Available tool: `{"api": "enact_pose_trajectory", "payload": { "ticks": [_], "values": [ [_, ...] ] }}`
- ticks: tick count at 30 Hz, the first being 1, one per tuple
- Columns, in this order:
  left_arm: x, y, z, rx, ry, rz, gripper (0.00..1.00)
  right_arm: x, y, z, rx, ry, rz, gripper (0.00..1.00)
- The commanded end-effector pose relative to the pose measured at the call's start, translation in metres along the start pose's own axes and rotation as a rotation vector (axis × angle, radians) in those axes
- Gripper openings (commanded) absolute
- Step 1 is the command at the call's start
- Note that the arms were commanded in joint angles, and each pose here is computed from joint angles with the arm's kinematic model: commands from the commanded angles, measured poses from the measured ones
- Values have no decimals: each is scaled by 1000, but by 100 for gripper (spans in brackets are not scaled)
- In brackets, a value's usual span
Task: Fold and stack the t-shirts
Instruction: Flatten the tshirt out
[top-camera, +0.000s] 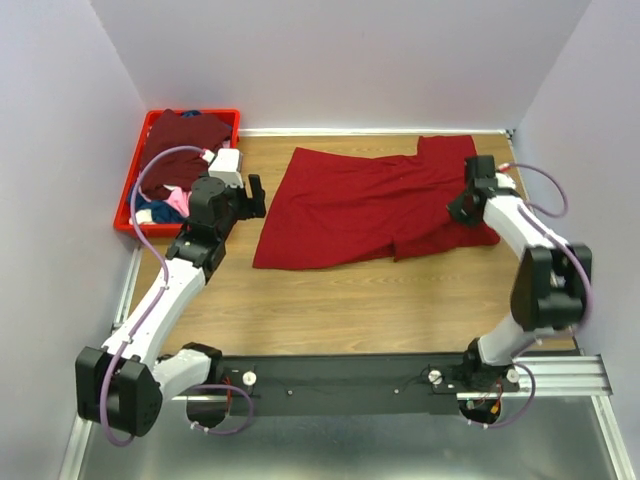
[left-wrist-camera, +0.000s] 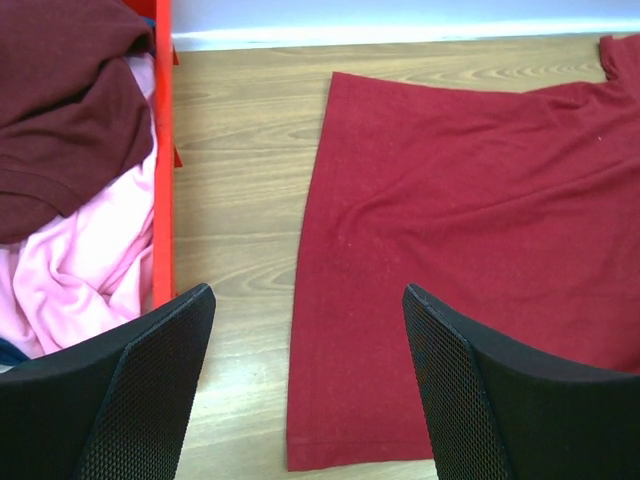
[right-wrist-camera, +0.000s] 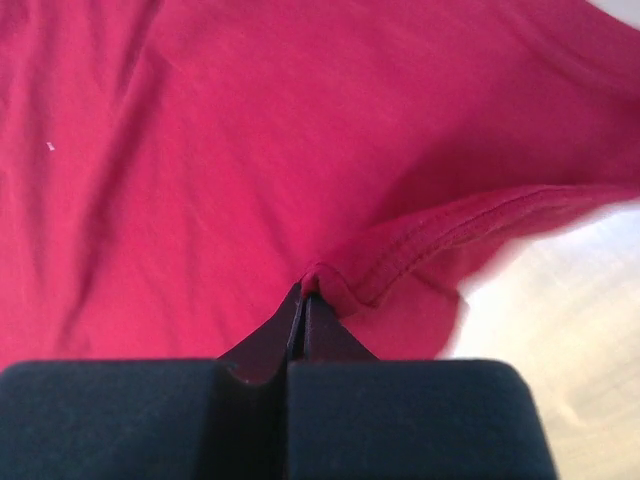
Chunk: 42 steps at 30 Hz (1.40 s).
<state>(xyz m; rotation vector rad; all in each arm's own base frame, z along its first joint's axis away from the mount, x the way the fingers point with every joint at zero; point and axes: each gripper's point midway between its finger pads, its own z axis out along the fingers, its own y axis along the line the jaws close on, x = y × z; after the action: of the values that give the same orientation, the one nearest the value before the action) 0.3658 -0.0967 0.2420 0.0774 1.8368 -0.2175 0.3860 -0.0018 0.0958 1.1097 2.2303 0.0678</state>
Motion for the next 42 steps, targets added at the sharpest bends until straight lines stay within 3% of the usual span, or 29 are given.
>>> {"api": "enact_pose_trajectory", "payload": {
  "ticks": [1, 7, 10, 13, 14, 15, 17, 18, 21, 27, 34, 42],
  "values": [
    [3, -7, 4, 44, 5, 24, 84, -15, 41, 40, -27, 48, -91, 1],
    [9, -11, 7, 64, 27, 27, 84, -54, 97, 85, -71, -12, -147, 2],
    [12, -12, 9, 67, 37, 31, 84, -51, 108, 105, -95, 14, -213, 10],
    [15, -14, 11, 76, 44, 29, 83, -55, 120, 102, -147, 17, -278, 29],
    [15, -13, 11, 74, 47, 28, 83, -58, 122, 96, -159, 10, -284, 51],
    [16, -13, 11, 75, 49, 29, 83, -59, 116, 83, -157, 3, -286, 60],
    [16, -13, 11, 75, 50, 29, 83, -61, 102, 72, -121, -24, -292, 76],
    [17, -13, 11, 75, 50, 27, 84, -61, 88, 58, -99, -43, -293, 78],
    [16, -14, 11, 75, 49, 23, 83, -44, 56, 42, -89, -25, -295, 80],
    [18, -15, 12, 79, 56, 21, 83, -32, 27, 38, -284, 18, -193, 75],
    [20, -15, 12, 79, 62, 23, 83, -20, 25, 51, -462, 48, -185, 73],
    [23, -17, 15, 82, 73, 26, 83, -28, 28, 59, -529, 6, -188, 72]
  ]
}}
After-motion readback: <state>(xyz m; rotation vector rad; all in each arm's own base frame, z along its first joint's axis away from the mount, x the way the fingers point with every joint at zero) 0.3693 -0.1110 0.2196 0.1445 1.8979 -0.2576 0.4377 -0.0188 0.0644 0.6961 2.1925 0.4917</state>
